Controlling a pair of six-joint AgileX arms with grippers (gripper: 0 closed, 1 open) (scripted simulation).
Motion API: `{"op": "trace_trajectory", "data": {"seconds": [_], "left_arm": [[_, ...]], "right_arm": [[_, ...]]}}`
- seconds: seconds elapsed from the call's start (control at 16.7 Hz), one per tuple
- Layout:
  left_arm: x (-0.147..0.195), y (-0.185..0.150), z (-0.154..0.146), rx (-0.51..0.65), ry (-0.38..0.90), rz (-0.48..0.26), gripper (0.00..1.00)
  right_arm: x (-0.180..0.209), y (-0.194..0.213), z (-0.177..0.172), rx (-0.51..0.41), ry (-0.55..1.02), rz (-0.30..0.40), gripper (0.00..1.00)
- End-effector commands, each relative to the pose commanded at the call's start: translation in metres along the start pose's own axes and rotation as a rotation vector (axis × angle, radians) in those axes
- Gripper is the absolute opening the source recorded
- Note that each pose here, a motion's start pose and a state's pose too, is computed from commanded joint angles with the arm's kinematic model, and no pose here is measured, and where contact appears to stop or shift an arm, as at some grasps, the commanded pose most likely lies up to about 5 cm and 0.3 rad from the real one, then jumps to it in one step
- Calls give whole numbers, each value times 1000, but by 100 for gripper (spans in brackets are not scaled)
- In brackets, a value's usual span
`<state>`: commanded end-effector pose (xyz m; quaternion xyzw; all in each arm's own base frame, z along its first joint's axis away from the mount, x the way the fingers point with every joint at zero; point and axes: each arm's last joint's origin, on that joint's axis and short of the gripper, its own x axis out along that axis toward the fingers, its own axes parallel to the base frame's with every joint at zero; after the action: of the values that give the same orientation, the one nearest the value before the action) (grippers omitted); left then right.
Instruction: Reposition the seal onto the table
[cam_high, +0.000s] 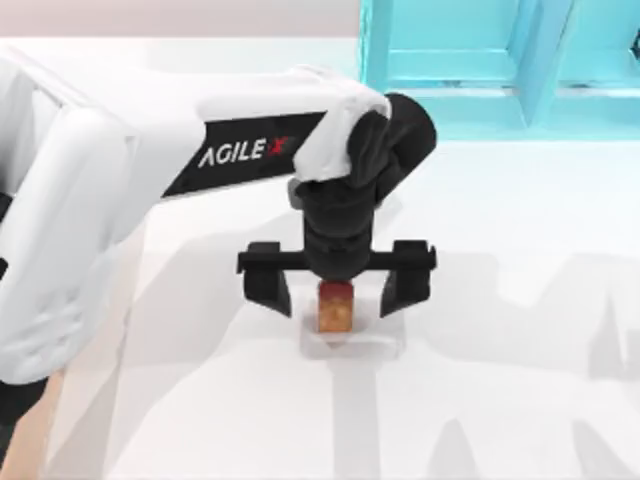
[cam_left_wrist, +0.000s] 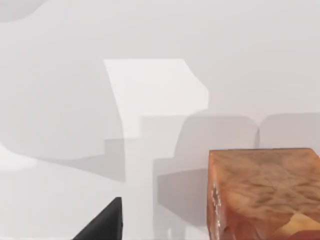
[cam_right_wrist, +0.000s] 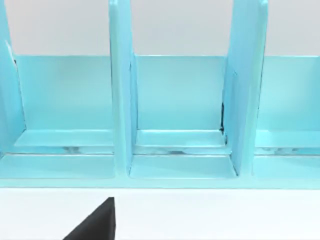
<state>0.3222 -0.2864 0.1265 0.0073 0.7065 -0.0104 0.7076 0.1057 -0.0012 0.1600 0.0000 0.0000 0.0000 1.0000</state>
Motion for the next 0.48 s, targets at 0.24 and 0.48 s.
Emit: {"op": "trace_trajectory", "data": {"seconds": [0.24, 0.48], "left_arm": [[-4, -1, 0, 1, -3, 2, 100], [-34, -8, 6, 0, 1, 22, 100]], "right_arm": [[0, 0, 0, 0, 0, 0, 100], [0, 0, 0, 0, 0, 0, 100]]}}
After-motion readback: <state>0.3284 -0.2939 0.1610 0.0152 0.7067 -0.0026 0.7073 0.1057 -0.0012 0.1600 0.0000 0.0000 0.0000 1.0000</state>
